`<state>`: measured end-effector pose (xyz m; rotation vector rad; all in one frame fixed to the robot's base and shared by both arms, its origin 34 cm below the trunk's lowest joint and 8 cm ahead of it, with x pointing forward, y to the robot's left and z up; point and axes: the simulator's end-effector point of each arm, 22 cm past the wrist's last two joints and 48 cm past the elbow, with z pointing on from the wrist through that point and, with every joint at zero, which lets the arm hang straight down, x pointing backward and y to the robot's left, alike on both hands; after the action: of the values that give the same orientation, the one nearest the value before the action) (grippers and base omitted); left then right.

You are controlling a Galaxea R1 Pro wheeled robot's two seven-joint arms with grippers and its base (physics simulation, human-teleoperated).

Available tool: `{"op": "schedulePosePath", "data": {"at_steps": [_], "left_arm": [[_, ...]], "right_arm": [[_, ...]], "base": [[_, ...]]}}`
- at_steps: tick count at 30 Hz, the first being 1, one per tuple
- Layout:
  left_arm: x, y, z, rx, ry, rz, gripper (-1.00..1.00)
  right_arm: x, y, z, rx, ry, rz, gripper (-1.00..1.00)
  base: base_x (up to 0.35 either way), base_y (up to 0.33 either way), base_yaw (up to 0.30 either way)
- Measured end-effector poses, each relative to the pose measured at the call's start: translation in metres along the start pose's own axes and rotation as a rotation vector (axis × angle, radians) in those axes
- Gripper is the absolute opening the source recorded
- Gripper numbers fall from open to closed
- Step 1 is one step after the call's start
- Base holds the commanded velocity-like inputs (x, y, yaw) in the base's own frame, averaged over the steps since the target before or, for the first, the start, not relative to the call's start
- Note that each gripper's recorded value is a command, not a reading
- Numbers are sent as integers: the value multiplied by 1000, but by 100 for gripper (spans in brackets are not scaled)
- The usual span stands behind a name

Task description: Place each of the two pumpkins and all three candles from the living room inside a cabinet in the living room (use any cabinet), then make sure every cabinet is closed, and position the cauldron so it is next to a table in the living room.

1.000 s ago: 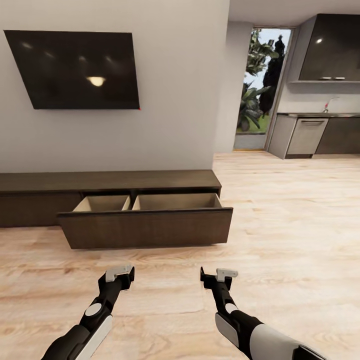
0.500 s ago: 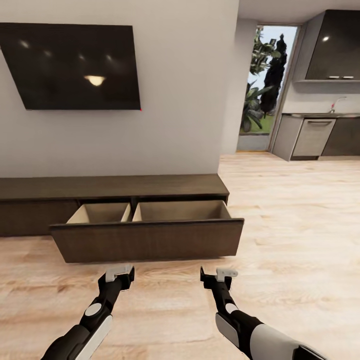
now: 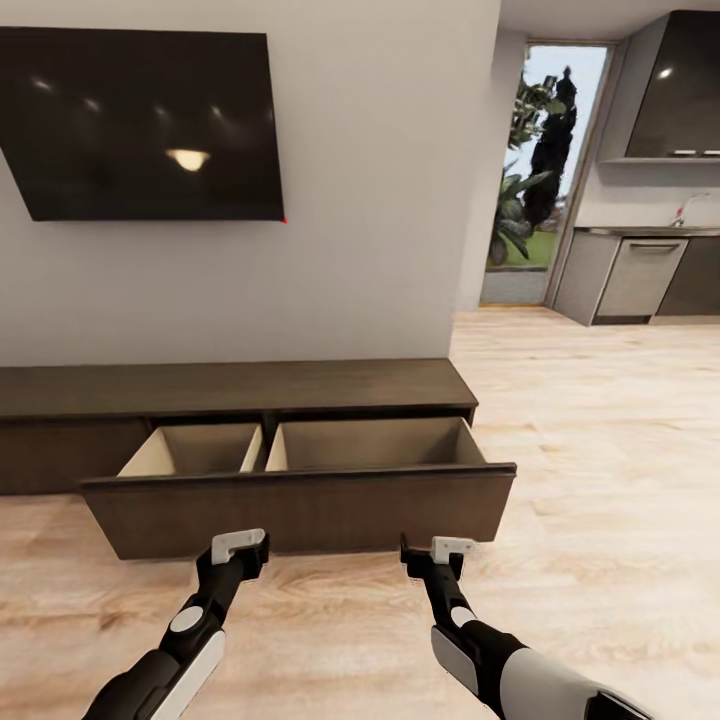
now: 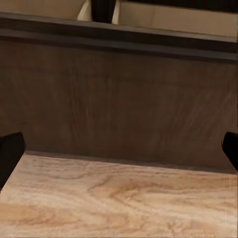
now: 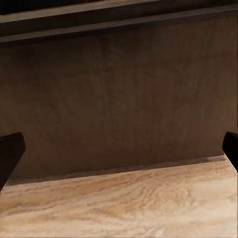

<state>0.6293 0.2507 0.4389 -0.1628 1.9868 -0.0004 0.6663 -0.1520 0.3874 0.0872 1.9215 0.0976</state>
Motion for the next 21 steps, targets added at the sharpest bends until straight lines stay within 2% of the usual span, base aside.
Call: {"op": "schedulePosePath", "data": {"at_steps": [9, 17, 21], "left_arm": [[0, -3, 0, 8, -2, 7, 100], [1, -4, 0, 12, -2, 10, 100], [10, -5, 2, 15, 16, 14, 100]], "right_arm": [[0, 0, 0, 1, 0, 1, 100], [1, 0, 0, -1, 3, 6, 100], [11, -1, 2, 0, 20, 8, 100]], "base": [[310, 70, 0], [46, 4, 0], [1, 0, 0]]}}
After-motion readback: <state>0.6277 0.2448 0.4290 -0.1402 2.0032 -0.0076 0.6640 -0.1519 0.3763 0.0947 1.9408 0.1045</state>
